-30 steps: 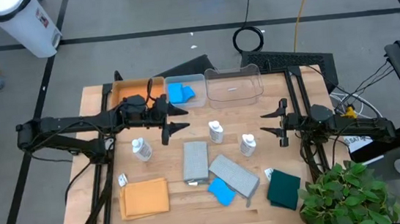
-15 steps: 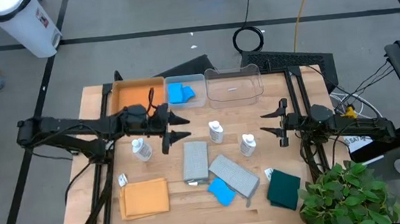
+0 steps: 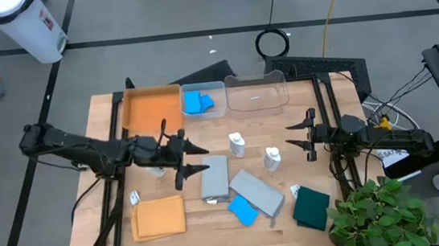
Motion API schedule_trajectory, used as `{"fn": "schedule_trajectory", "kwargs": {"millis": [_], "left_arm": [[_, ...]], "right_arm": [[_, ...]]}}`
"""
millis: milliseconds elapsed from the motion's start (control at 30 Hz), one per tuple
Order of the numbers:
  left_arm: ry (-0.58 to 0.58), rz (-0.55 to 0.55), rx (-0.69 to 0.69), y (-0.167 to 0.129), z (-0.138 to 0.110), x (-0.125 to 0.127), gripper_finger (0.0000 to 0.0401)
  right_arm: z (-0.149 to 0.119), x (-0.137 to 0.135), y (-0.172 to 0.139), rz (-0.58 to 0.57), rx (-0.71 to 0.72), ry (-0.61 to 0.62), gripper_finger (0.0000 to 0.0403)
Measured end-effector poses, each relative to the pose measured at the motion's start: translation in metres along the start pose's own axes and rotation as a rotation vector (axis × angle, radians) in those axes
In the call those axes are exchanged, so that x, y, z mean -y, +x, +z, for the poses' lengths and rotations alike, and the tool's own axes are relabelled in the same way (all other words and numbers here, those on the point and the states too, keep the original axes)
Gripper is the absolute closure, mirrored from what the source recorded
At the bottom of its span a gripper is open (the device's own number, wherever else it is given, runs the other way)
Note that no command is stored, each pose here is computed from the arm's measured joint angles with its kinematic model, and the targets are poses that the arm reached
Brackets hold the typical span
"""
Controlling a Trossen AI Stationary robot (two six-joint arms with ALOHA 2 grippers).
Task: Pick & Place Kitchen Items
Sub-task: Put the blue sponge into the left transparent bin
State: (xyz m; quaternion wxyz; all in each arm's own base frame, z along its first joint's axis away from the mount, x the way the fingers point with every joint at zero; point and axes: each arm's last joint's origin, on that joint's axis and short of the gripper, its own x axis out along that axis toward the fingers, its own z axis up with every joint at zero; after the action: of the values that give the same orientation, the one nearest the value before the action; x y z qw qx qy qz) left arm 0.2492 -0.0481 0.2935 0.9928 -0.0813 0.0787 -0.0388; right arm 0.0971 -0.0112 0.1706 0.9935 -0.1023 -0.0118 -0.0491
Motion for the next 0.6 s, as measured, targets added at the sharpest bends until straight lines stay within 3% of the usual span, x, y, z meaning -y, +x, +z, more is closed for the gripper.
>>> {"fn": "schedule_trajectory", "kwargs": {"millis": [600], "left_arm": [[0.003, -0.058, -0.021, 0.001, -0.010, 0.029, 0.0164]], "right_arm": [[0.000, 0.000, 0.000, 0.000, -0.001, 0.000, 0.0222]]}}
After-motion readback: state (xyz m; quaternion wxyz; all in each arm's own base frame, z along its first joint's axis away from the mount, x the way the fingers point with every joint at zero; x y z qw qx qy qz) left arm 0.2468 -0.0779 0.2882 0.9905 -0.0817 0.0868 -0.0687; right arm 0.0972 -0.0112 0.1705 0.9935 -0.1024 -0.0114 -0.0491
